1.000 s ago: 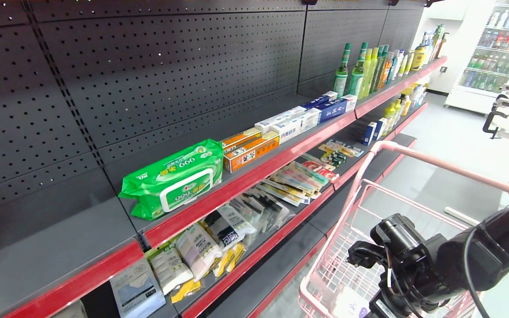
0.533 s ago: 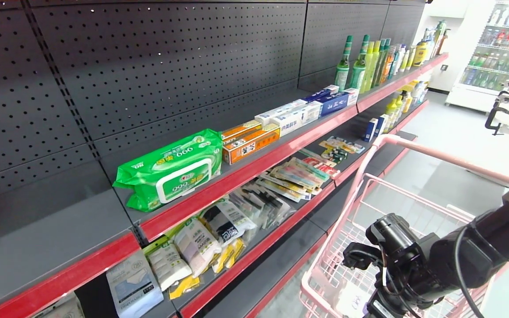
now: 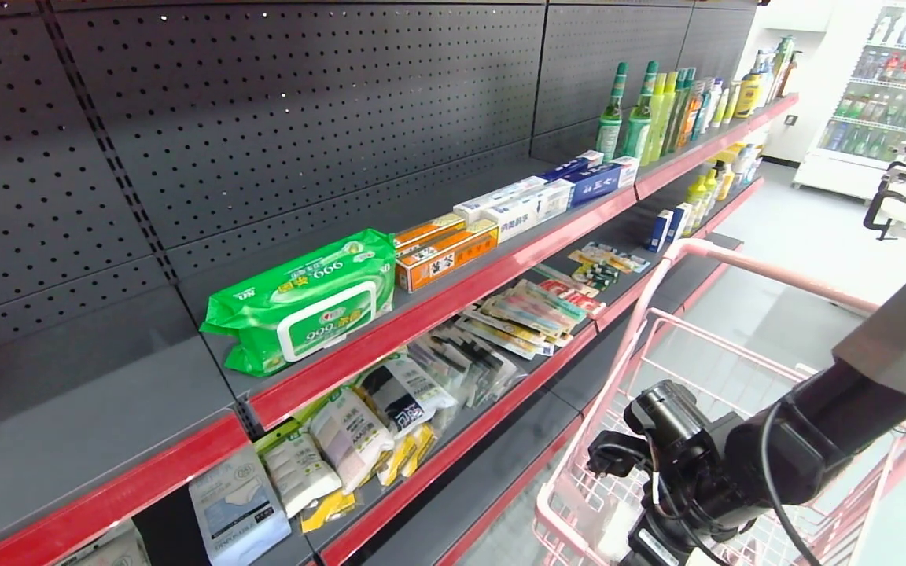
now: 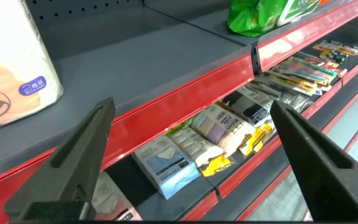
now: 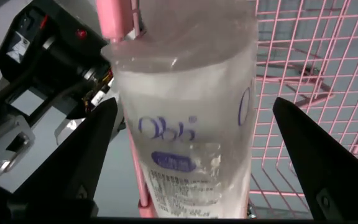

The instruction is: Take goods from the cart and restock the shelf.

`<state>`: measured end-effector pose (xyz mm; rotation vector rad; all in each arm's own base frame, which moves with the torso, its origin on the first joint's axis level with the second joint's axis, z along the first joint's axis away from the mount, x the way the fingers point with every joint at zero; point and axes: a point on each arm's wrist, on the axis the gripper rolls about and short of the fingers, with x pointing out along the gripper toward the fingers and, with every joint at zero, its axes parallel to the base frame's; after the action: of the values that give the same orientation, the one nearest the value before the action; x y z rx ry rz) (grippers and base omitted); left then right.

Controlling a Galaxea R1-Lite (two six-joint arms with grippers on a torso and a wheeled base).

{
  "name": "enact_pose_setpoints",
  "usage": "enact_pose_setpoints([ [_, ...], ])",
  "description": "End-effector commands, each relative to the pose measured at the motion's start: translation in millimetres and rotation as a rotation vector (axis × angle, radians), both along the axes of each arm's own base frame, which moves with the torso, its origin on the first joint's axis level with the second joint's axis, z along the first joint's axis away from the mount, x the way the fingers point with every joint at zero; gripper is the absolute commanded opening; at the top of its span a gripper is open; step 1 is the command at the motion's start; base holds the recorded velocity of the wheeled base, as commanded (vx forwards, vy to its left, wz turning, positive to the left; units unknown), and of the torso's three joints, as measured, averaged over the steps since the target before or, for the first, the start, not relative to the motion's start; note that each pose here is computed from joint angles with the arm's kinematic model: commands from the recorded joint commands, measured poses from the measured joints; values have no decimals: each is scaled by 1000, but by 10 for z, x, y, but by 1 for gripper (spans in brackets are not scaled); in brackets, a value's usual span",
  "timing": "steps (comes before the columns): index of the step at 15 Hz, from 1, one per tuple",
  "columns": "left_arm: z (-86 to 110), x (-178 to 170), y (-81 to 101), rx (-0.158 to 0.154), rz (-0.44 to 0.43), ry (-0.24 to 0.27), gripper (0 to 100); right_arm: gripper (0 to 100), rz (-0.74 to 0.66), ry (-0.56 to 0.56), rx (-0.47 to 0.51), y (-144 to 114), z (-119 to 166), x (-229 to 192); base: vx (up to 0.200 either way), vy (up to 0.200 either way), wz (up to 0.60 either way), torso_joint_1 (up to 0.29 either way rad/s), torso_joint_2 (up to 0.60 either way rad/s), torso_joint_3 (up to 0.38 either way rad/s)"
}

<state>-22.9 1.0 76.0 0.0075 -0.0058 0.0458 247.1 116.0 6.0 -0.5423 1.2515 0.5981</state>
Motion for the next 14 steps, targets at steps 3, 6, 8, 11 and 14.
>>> enact_pose_setpoints([
  [3,1,1,0,0,0,0,100,100,-25,11,-11,-55,-146,55,0,0,0,0,0,0],
  [6,1,1,0,3,0,0,100,100,-40,1,-10,-104,-123,81,0,0,0,0,0,0],
  [8,1,1,0,3,0,0,100,100,-51,0,-9,-132,-119,92,0,0,0,0,0,0],
  [11,1,1,0,9,0,0,100,100,-53,-21,5,-137,-53,99,0,0,0,0,0,0],
  [14,1,1,0,11,0,0,100,100,-54,-33,12,-140,-13,102,0,0,0,0,0,0],
])
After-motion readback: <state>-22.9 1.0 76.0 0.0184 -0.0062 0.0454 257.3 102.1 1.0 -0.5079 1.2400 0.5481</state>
